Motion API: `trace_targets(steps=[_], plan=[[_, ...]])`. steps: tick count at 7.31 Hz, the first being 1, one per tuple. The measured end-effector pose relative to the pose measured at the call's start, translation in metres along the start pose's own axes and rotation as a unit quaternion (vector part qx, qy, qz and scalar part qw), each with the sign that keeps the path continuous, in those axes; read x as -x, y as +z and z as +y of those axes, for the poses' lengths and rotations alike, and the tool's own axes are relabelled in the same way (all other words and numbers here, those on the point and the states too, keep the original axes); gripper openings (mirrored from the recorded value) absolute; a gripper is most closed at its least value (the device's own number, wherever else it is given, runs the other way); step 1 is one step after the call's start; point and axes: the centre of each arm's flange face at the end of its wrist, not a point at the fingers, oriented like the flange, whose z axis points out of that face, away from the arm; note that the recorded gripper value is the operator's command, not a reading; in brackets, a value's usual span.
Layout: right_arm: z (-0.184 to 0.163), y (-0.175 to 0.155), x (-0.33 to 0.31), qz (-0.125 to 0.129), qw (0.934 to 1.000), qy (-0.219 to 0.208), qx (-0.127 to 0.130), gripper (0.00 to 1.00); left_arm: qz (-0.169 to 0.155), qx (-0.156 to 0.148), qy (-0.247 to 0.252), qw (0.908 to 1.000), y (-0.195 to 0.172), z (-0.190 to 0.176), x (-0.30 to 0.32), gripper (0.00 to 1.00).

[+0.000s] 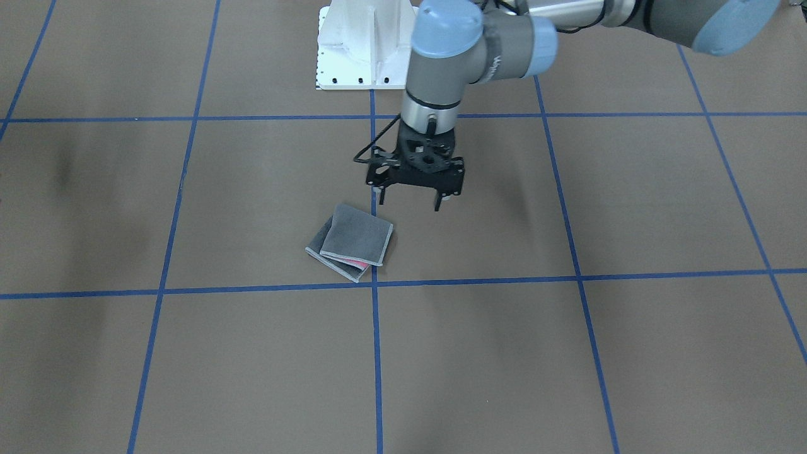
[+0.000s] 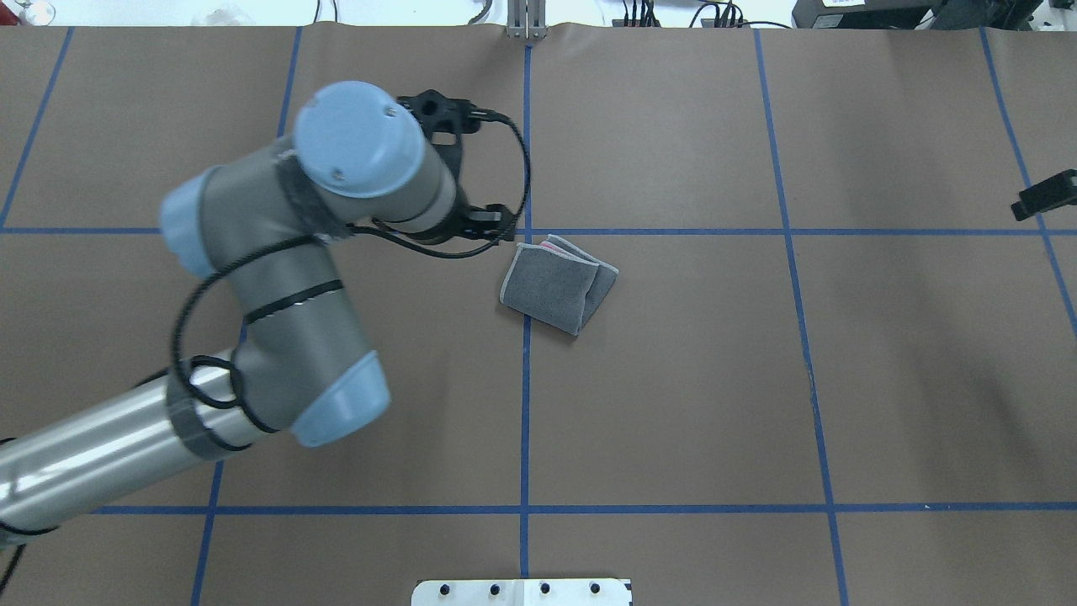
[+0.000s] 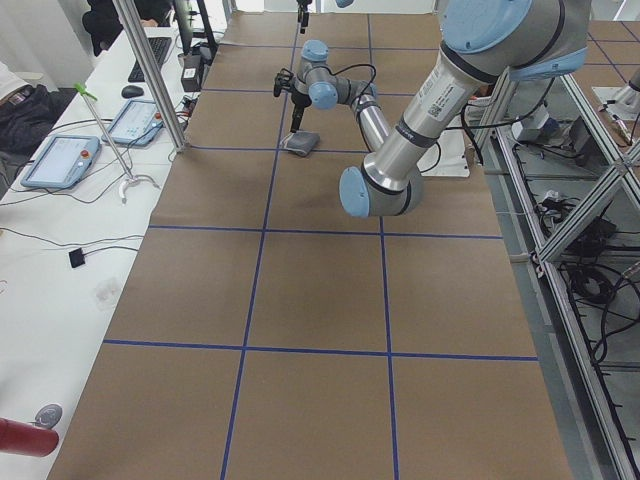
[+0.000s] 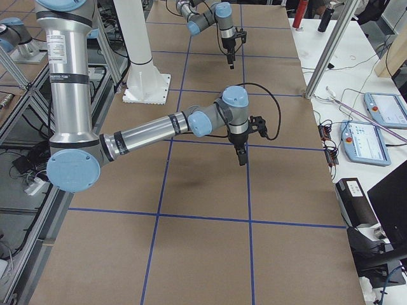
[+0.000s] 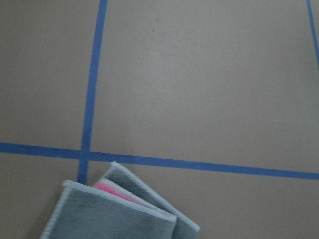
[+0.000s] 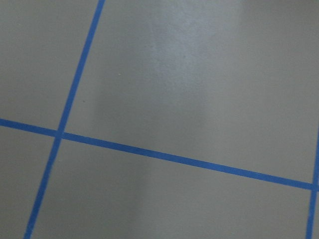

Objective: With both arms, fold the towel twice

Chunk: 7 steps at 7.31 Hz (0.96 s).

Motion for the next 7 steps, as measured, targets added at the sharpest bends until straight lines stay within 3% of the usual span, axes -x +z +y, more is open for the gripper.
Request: trace_targets(steps=[2,4,7], plan=[[0.055,-0.004,-0.083,0.01,0.9997,-0.015,0.017,1.0,-0.016,0.03,0.069,0.997,-0.034,0.005,0.127,1.0],[0.117,-0.001,-0.137,0.005,0.9993,0.004,0.036,1.0,-0.031,0.053,0.128,0.9899,-0.067,-0.001,0.254,1.0],[0.151,0.016,-0.173,0.001,0.9974,0.044,0.057,1.0,-0.039,0.075,0.168,0.9822,-0.117,0.013,0.427,1.0]])
